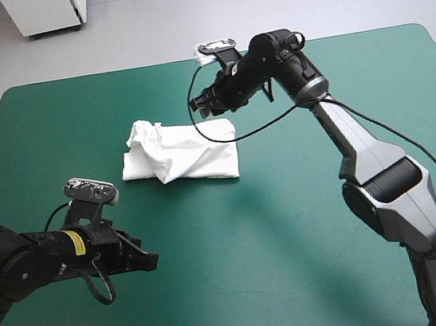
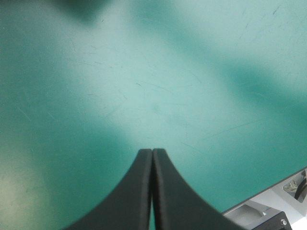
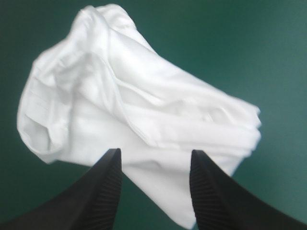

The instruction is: Fold the cloth

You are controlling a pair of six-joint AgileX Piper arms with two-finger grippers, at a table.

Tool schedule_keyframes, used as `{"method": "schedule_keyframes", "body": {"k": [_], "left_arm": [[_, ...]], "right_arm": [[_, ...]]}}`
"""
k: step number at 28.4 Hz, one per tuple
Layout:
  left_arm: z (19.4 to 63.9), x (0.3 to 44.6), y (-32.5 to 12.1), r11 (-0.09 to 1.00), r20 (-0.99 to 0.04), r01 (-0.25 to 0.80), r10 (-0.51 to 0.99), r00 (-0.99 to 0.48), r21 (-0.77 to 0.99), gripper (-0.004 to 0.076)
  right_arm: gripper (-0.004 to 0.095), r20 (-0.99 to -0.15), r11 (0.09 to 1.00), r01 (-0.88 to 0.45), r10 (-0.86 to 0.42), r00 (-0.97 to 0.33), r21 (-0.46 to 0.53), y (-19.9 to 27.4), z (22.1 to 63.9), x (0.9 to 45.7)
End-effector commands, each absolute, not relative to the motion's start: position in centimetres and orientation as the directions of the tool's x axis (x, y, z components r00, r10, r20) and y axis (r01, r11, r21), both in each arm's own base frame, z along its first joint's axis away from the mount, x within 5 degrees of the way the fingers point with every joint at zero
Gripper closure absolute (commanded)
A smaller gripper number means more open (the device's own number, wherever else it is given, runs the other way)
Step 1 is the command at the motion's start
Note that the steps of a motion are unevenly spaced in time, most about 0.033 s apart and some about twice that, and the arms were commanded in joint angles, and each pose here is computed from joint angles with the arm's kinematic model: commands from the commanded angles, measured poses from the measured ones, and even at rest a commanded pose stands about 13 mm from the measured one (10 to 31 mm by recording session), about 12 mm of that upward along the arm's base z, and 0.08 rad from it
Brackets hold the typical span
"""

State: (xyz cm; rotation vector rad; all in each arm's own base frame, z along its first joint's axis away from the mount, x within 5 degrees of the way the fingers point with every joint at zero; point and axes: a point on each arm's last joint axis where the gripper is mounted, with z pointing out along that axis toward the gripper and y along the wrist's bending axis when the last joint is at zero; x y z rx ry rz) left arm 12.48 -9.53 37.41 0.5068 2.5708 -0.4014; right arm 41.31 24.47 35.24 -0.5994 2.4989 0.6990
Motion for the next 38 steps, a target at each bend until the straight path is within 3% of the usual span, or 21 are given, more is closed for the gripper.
{"method": "schedule_keyframes", "body": {"k": [1, 4, 12, 17, 27, 32, 35, 36, 37, 38], "left_arm": [[38.6, 12.5, -9.6, 0.879, -0.580, 0.425, 0.236, -0.780, -0.214, 0.0733], [38.7, 12.6, -9.7, 0.877, -0.596, 0.428, 0.227, -0.770, -0.218, 0.0733], [38.8, 12.8, -9.8, 0.875, -0.613, 0.430, 0.218, -0.760, -0.222, 0.0733], [38.8, 12.8, -9.8, 0.878, -0.615, 0.429, 0.220, -0.757, -0.214, 0.0733], [38.8, 12.8, -9.8, 0.877, -0.614, 0.429, 0.220, -0.758, -0.216, 0.0733], [38.8, 12.8, -9.8, 0.877, -0.614, 0.429, 0.220, -0.758, -0.216, 0.0733], [38.8, 12.8, -9.8, 0.877, -0.614, 0.429, 0.220, -0.758, -0.216, 0.0733], [38.8, 12.8, -9.8, 0.877, -0.614, 0.429, 0.220, -0.758, -0.216, 0.0733], [38.8, 12.8, -9.8, 0.877, -0.614, 0.429, 0.220, -0.758, -0.216, 0.0733], [38.8, 12.8, -9.8, 0.877, -0.614, 0.429, 0.220, -0.758, -0.216, 0.0733]], "right_arm": [[0.0482, -0.542, 0.784, -0.507, -0.267, -0.797, 0.358, 21.7, 37.4, 39.3], [0.0482, -0.479, 0.787, -0.478, -0.270, -0.835, 0.389, 21.0, 35.5, 39.3], [0.0375, -0.438, 0.782, -0.475, -0.290, -0.851, 0.404, 21.7, 32.0, 40.8], [0.0373, -0.389, 0.786, -0.452, -0.293, -0.873, 0.423, 22.3, 29.3, 41.8], [0.0391, -0.392, 0.753, -0.449, -0.273, -0.879, 0.481, 23.5, 26.4, 43.1], [0.0529, -0.382, 0.750, -0.441, -0.268, -0.884, 0.494, 23.9, 25.7, 43.2], [0.0709, -0.362, 0.752, -0.434, -0.275, -0.890, 0.496, 23.9, 25.4, 43.2], [0.0851, -0.355, 0.759, -0.436, -0.285, -0.890, 0.484, 23.8, 25.3, 43.1], [0.0930, -0.350, 0.759, -0.437, -0.290, -0.891, 0.482, 23.8, 25.2, 43.1], [0.0920, -0.332, 0.764, -0.435, -0.301, -0.894, 0.478, 23.6, 25.1, 43.0]]}}
